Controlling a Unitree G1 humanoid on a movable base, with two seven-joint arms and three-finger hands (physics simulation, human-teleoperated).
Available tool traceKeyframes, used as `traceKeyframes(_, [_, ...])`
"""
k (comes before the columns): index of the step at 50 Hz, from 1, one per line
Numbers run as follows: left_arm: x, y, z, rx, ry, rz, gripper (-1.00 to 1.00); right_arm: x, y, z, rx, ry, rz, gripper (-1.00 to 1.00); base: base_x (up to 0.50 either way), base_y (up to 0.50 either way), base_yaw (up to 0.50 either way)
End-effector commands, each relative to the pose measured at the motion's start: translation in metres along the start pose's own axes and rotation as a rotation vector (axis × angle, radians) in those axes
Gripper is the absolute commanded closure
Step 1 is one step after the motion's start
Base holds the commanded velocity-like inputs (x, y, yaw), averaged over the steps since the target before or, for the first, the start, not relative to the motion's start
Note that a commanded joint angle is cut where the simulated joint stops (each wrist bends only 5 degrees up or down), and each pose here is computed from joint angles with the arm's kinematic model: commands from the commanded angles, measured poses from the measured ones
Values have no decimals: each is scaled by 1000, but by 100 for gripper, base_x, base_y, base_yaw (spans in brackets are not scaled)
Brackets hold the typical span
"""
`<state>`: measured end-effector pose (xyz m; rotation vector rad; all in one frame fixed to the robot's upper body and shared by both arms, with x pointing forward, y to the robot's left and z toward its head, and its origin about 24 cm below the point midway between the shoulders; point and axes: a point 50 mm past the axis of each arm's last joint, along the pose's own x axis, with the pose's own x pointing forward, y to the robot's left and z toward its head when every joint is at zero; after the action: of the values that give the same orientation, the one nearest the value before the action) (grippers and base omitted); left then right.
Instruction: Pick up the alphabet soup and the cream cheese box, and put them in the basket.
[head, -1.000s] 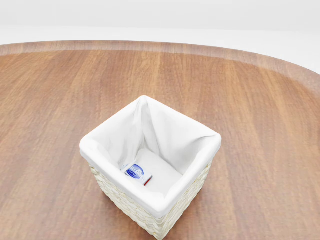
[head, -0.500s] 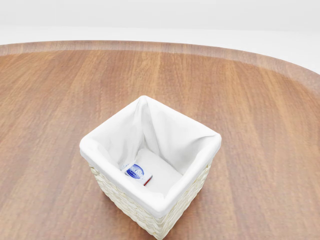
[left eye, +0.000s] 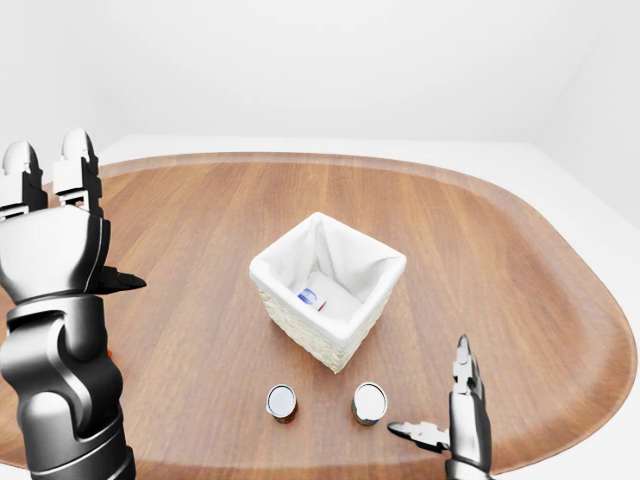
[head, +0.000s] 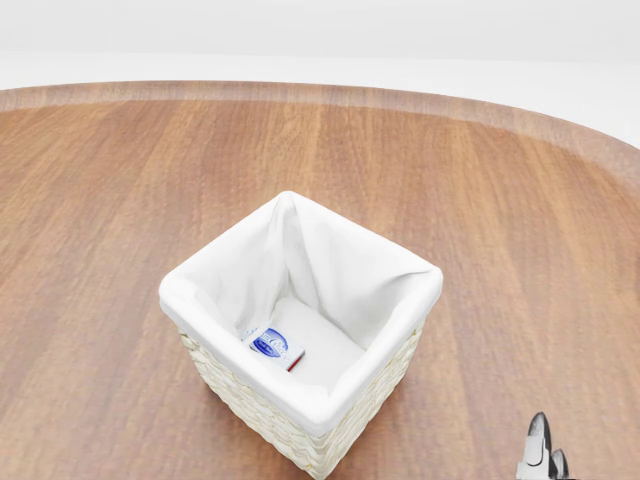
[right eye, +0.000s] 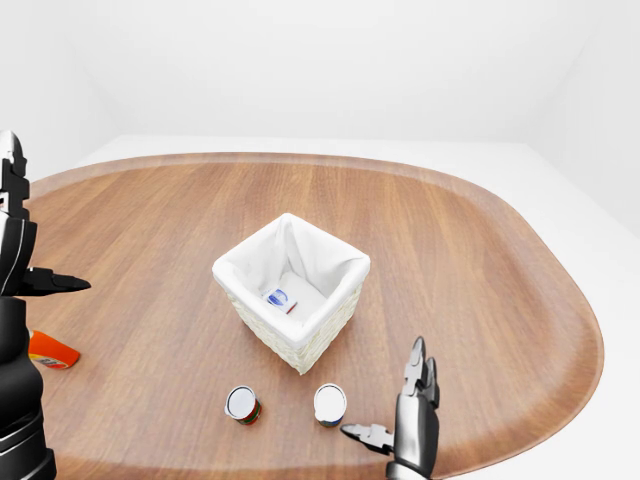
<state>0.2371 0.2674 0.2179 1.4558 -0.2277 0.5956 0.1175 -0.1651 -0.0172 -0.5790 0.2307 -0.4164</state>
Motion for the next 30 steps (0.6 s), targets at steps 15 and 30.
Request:
traceKeyframes(15, [1, 1, 1, -16, -15, -2, -100, -7, 38, 10, -94, -164, 249, -100, 0, 0, 0])
traceKeyframes(30, [1, -1, 0, -21, -11, 1, -100, -10, 47, 0, -135, -138, 292, -100, 0, 0, 0])
